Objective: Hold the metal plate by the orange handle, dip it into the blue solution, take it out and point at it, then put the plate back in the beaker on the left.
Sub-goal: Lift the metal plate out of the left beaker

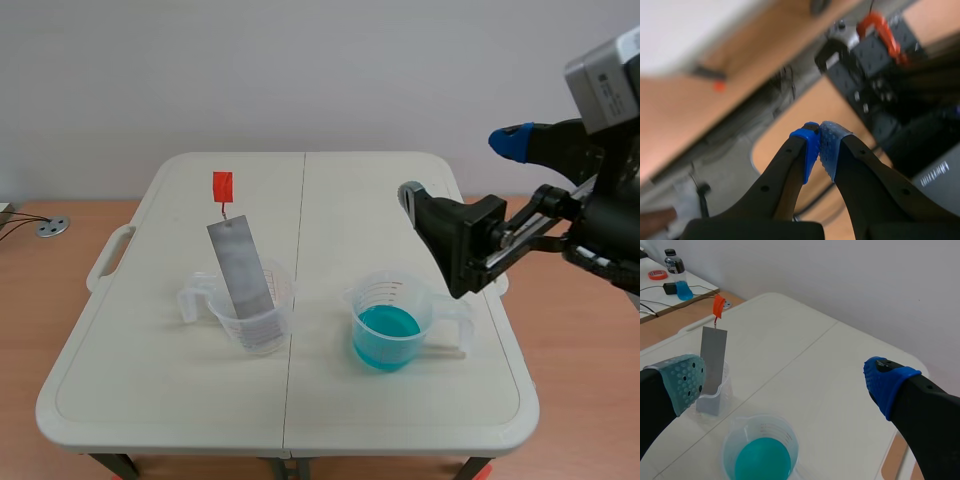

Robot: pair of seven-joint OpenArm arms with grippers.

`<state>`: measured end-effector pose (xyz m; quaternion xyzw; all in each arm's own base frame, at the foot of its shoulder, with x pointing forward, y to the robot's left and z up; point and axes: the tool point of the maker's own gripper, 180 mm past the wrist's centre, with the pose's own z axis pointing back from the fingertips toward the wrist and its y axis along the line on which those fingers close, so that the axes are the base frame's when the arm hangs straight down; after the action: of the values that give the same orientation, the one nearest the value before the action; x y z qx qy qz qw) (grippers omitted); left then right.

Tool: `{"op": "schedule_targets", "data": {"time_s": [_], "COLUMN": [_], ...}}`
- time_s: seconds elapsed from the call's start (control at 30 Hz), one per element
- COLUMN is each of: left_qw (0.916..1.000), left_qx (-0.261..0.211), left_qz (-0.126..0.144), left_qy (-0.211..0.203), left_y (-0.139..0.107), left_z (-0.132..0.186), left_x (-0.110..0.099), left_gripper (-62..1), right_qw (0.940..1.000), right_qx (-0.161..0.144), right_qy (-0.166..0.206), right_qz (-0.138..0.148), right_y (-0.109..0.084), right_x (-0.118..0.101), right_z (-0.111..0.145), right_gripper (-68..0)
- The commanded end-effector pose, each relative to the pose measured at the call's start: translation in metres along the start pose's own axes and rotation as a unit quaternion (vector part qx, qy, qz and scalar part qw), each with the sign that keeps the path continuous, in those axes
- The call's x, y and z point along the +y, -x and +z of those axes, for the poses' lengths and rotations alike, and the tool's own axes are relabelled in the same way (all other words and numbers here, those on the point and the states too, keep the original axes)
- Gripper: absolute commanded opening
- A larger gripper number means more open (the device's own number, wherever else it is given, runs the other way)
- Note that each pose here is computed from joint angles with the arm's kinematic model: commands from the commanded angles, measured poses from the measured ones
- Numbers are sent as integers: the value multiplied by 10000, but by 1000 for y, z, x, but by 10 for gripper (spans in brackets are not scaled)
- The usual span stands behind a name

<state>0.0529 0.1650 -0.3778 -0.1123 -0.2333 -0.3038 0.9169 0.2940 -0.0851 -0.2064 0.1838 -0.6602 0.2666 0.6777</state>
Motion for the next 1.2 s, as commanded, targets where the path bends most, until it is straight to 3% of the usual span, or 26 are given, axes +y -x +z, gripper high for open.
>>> {"op": "schedule_targets", "data": {"time_s": [0.0,0.17,0.4,0.6,1.17], "left_qw": [9999,9974,9921,9902,9874], "left_qx": [65,593,912,801,1025], "left_qz": [110,397,858,1141,1182], "left_qy": [15,42,60,100,244], "left_y": [8,52,86,89,96], "left_z": [-2,-3,-5,-13,-20], "left_x": [0,-1,-12,-20,-29], "left_gripper": [-575,-575,-575,-575,-575], "right_qw": [9998,9996,9981,9962,9903], "right_qx": [-179,-169,-330,-340,55], "right_qy": [-27,-213,-353,-552,-1126], "right_qz": [26,-6,-393,-588,-808], "right_y": [-11,-10,-10,-5,13], "right_x": [-2,3,7,17,53], "right_z": [-7,-24,-46,-67,-134], "right_gripper": [-12,-12,-12,-12,-12]}}
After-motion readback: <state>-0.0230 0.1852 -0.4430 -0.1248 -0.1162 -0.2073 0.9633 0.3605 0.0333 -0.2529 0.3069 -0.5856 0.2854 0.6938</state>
